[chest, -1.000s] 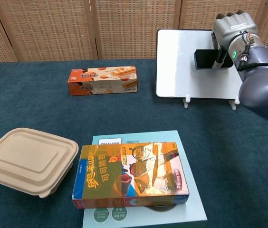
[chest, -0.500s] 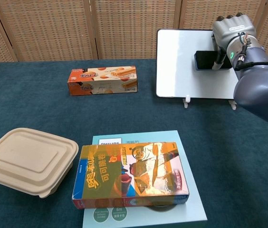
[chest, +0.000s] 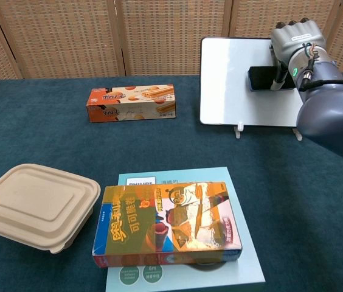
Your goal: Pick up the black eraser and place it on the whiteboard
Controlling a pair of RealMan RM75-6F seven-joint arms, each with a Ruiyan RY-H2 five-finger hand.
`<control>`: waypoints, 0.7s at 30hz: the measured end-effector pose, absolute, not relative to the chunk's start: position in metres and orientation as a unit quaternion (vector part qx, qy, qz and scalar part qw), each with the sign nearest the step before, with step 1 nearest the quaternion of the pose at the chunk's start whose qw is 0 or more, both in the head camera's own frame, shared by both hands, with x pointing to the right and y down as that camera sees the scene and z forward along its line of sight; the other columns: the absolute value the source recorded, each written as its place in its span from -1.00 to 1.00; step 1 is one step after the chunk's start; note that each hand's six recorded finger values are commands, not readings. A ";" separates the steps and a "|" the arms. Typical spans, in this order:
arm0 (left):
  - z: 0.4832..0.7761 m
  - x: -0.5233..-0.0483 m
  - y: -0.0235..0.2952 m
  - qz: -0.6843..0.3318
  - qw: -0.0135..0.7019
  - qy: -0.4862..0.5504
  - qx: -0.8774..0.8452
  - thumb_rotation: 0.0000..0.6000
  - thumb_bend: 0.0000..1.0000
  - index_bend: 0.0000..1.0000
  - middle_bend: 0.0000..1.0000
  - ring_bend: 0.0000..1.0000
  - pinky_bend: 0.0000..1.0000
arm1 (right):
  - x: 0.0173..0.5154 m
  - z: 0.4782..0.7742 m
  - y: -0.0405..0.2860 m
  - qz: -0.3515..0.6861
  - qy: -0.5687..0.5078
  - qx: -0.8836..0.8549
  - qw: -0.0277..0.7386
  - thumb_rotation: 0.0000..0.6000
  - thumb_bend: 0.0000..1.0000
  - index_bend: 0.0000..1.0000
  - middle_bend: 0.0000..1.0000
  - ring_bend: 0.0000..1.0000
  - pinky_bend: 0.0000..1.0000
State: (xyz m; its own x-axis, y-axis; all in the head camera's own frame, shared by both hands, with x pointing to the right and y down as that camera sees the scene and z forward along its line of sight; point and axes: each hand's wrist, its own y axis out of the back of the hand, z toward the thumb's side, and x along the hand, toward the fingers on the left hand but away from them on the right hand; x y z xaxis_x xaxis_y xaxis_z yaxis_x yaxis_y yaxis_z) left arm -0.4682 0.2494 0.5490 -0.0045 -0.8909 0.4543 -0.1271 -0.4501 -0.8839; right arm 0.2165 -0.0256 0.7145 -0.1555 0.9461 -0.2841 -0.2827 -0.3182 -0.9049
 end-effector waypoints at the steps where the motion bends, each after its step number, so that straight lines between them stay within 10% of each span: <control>1: 0.549 -0.468 0.249 -0.580 0.329 0.408 -0.624 1.00 -1.00 -1.00 -1.00 -1.00 -1.00 | 0.216 0.715 -0.026 0.669 -0.360 -0.461 0.458 1.00 -0.89 0.26 -0.92 -1.00 -1.00; 21: 0.551 -0.470 0.249 -0.583 0.327 0.407 -0.623 1.00 -1.00 -1.00 -1.00 -1.00 -1.00 | 0.215 0.721 -0.026 0.671 -0.357 -0.471 0.448 1.00 -0.89 0.01 -1.00 -1.00 -1.00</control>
